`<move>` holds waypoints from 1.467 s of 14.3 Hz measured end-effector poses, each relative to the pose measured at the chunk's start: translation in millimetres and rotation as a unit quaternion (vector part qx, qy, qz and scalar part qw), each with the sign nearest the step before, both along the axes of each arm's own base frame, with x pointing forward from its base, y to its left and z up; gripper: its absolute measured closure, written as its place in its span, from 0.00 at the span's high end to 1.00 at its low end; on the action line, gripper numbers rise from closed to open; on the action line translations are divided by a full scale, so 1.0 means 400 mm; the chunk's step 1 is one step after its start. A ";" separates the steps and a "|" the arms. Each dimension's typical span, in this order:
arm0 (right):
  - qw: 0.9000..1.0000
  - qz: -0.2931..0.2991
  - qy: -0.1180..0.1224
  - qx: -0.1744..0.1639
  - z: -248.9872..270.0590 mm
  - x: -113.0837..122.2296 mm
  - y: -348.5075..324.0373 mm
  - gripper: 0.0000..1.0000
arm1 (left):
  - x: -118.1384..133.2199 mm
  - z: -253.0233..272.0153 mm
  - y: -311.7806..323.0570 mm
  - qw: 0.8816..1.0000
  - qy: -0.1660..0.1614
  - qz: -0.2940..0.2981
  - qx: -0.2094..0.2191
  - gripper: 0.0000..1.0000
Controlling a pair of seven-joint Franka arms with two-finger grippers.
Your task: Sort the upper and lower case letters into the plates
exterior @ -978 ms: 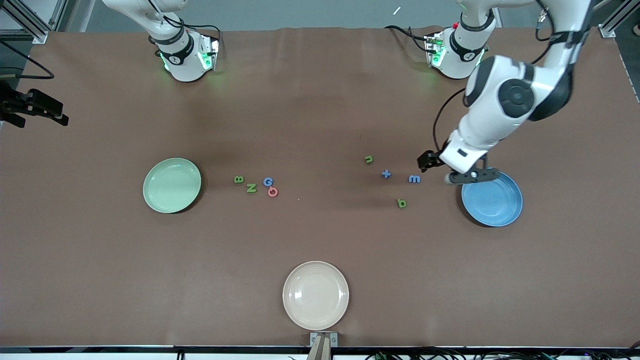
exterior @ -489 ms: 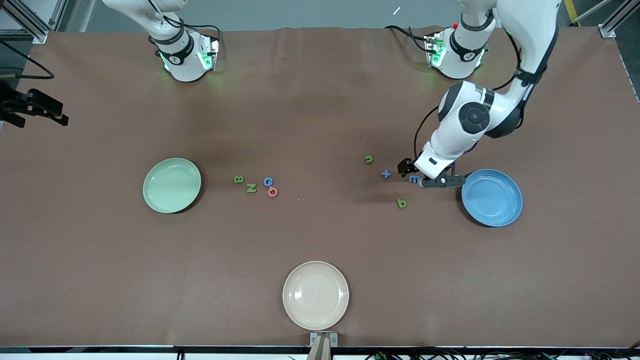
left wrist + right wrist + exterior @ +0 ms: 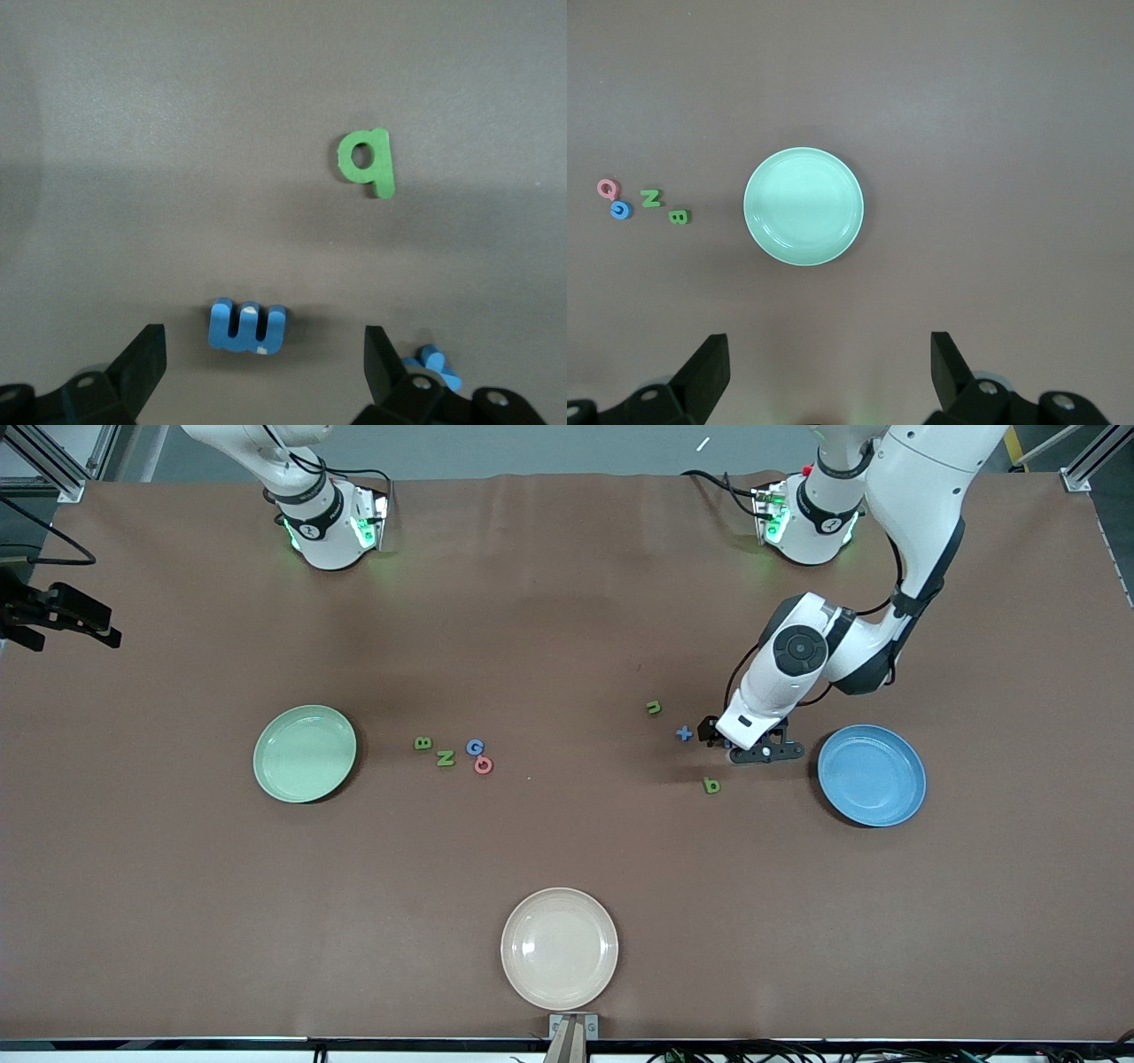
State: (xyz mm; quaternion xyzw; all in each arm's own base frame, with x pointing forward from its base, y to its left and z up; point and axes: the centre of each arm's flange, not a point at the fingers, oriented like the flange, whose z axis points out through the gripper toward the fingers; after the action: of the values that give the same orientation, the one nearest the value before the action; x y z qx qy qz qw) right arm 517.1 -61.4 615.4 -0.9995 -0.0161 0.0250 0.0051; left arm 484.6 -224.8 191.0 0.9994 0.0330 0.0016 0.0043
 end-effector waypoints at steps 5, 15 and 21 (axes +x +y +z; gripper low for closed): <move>1.000 0.000 0.001 0.000 0.008 -0.002 0.000 1.00 | -0.011 -0.021 -0.002 1.000 -0.002 -0.002 0.008 0.75; 1.000 -0.001 -0.007 -0.001 0.029 -0.001 -0.002 1.00 | -0.011 -0.038 -0.004 1.000 -0.016 -0.007 0.008 0.41; 1.000 -0.001 -0.018 -0.002 0.055 0.000 -0.002 1.00 | 0.015 -0.015 0.024 0.999 -0.027 0.017 0.009 0.41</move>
State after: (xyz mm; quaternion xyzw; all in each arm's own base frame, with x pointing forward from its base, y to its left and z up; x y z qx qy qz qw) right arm 517.0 -62.3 637.5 -0.9999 -0.0153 0.0070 0.0029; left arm 490.5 -215.2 185.1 0.9983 0.0495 0.0292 -0.0041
